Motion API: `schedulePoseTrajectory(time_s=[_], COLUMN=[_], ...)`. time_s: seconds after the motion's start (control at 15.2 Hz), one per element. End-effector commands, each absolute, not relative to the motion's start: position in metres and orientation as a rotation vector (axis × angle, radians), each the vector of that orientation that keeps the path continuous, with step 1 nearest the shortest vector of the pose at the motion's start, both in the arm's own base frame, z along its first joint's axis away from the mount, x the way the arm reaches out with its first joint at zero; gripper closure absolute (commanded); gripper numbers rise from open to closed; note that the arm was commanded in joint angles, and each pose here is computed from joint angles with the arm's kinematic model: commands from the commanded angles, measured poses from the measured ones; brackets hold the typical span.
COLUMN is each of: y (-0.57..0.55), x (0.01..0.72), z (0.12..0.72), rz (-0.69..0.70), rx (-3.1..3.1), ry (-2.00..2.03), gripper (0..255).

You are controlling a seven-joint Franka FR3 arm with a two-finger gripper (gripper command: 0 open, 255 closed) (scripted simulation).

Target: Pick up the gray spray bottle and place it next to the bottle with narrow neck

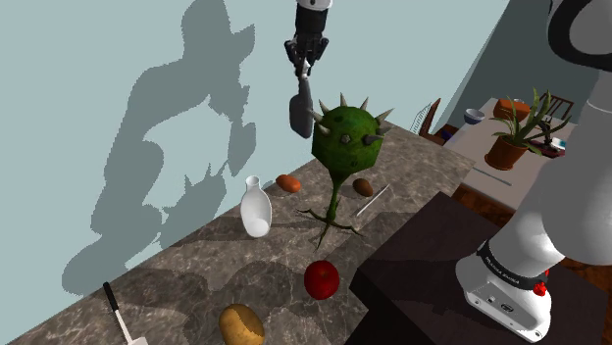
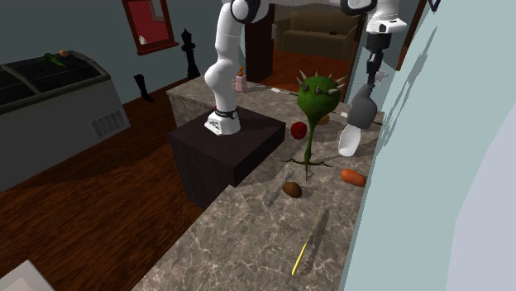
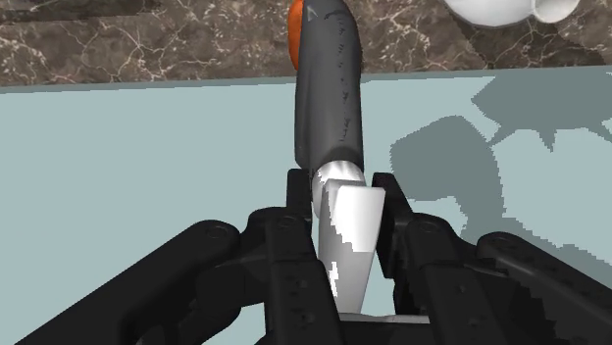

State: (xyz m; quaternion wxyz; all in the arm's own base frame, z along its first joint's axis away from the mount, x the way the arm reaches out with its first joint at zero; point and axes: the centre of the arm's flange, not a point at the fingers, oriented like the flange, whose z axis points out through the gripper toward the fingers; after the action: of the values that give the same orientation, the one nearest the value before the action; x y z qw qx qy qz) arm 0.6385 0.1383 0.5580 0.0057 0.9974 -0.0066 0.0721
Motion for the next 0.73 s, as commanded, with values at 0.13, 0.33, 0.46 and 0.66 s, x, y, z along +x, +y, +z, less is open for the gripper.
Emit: schedulePoseTrajectory(time_s=[0.13,0.33,0.46,0.66], y=[0.192,0.23,0.255,0.275], x=[0.655,0.666,0.673,0.679], z=[0.561,0.561,0.561,0.555], rz=[0.227,0.227,0.227,0.227], rx=[3.122,3.122,3.122,3.122], ry=[-0.022,-0.022,-0.022,-0.022], gripper=[255,255,255,255])
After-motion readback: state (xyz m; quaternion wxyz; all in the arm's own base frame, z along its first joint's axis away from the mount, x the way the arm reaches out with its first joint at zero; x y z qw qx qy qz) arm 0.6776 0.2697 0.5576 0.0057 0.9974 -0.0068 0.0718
